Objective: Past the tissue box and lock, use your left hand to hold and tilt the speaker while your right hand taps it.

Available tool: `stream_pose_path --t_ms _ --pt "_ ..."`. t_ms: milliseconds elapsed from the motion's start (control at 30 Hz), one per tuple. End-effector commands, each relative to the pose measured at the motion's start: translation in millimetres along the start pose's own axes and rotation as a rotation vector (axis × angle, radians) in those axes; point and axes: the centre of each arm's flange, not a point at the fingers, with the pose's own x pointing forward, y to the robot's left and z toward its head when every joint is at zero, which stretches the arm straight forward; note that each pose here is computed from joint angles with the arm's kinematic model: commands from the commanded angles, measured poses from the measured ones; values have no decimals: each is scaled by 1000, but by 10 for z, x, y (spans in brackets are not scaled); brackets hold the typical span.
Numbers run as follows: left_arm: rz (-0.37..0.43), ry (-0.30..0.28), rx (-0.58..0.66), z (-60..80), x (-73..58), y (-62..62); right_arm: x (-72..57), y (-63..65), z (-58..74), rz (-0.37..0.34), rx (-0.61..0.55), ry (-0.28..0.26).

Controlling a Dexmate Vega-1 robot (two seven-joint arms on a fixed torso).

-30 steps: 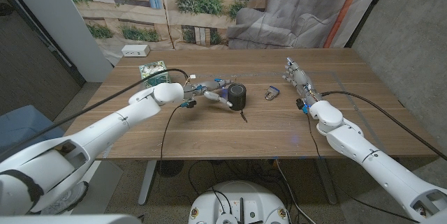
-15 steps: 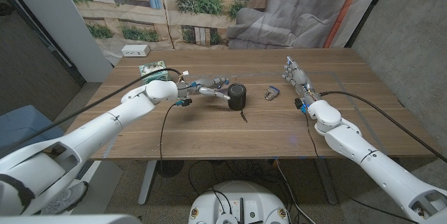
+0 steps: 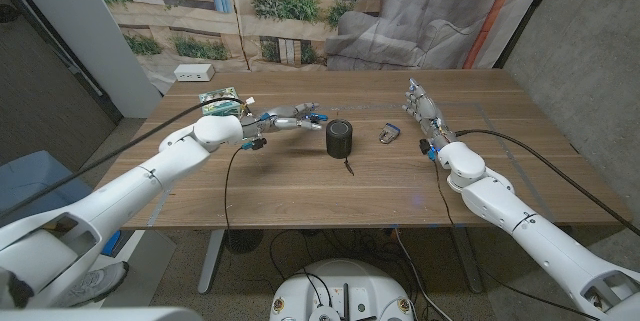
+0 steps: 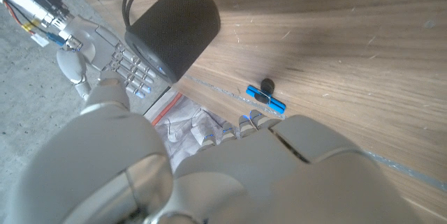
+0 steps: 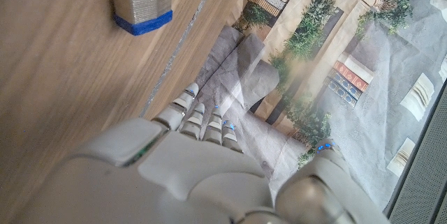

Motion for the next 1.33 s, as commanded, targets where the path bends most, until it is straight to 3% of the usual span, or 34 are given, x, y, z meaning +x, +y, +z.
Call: stream_pose_path --t_ms 33,233,400,633,967,1167,1333 --pt "170 -59 -95 -176 -192 94 30 35 -18 -34 39 -30" --pt "323 -74 -162 -279 -230 12 50 74 -48 -43 90 -52" --pt "436 -97 -233 -341 -167 -58 79 99 -48 -51 112 -67" --pt "511 -114 -283 -394 -64 -133 117 110 -41 -59 141 -77" --pt "631 -129 -418 -543 -30 -217 165 101 -26 -58 201 -62" --pt "711 -150 -501 -608 -22 -219 187 127 -80 -42 258 -57" --pt "763 -165 -565 -658 60 -250 196 140 -147 -57 278 -55"
